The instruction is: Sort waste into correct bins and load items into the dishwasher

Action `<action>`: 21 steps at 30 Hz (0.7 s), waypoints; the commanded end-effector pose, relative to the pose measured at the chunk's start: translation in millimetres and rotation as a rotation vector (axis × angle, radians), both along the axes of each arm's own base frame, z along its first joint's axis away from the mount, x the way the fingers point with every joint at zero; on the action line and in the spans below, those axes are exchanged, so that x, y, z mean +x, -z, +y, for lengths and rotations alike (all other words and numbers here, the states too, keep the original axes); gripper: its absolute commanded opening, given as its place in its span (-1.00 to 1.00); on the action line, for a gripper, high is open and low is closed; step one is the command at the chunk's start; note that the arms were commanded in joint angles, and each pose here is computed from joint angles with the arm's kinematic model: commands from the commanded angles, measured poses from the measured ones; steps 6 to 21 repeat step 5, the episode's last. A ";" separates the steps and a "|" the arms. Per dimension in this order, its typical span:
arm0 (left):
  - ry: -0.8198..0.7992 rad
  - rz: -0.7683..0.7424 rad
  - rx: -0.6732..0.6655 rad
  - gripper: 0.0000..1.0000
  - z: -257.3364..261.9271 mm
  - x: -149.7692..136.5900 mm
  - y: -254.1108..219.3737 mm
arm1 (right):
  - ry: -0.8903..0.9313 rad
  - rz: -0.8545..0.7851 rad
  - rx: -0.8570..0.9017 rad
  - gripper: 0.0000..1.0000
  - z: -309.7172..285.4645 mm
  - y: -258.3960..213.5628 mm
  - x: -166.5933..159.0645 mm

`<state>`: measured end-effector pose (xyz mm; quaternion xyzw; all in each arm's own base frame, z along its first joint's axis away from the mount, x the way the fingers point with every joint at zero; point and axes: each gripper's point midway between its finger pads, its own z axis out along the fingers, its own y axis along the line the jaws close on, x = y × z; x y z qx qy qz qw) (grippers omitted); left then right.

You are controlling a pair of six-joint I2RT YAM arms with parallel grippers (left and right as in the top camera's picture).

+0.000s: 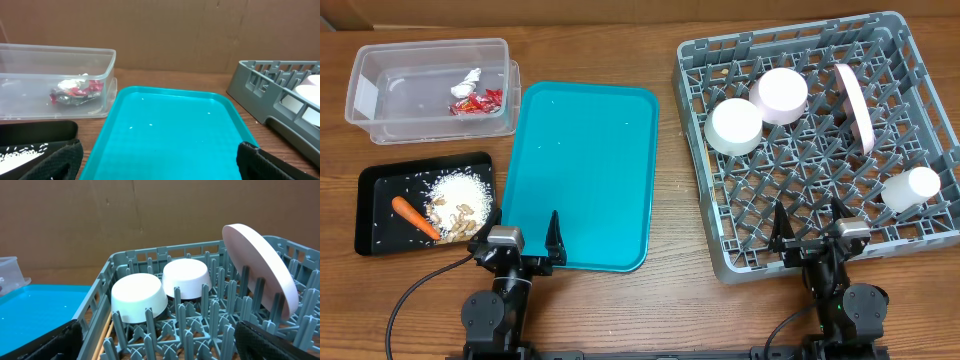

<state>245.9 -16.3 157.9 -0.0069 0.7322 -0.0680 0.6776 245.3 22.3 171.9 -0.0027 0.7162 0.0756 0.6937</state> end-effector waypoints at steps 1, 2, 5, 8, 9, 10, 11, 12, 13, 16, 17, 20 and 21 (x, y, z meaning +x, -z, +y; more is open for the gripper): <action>0.014 -0.006 0.013 0.99 -1.8 -0.5 -0.1 | 0.000 -0.006 -0.003 1.00 0.4 1.5 0.0; 0.014 -0.006 0.013 0.99 -1.8 -0.5 -0.1 | 0.000 -0.006 -0.003 1.00 0.4 1.5 0.0; 0.014 -0.006 0.013 0.99 -1.8 -0.5 -0.1 | 0.000 -0.006 -0.003 1.00 0.4 1.5 0.0; 0.014 -0.006 0.013 0.99 -1.8 -0.5 -0.1 | 0.000 -0.006 -0.003 1.00 0.4 1.5 0.0; 0.014 -0.006 0.013 0.99 -1.8 -0.5 -0.1 | 0.000 -0.006 -0.003 1.00 0.4 1.5 0.0; 0.014 -0.006 0.013 0.99 -1.8 -0.5 -0.1 | 0.000 -0.006 -0.003 1.00 0.4 1.5 0.0; 0.014 -0.006 0.013 0.99 -1.8 -0.5 -0.1 | 0.000 -0.006 -0.003 1.00 0.4 1.5 0.0; 0.014 -0.006 0.013 0.99 -1.8 -0.5 -0.1 | 0.000 -0.006 -0.003 1.00 0.4 1.5 0.0; 0.014 -0.006 0.013 0.99 -1.8 -0.5 -0.1 | 0.000 -0.006 -0.003 1.00 0.4 1.5 0.0; 0.014 -0.006 0.013 0.99 -1.8 -0.5 -0.1 | 0.000 -0.006 -0.003 1.00 0.4 1.5 0.0; 0.014 -0.006 0.013 0.99 -1.8 -0.5 -0.1 | 0.000 -0.006 -0.003 1.00 0.4 1.5 0.0; 0.014 -0.006 0.013 0.99 -1.8 -0.5 -0.1 | 0.000 -0.006 -0.003 1.00 0.4 1.5 0.0; 0.014 -0.006 0.013 0.99 -1.8 -0.5 -0.1 | 0.000 -0.006 -0.003 1.00 0.4 1.5 0.0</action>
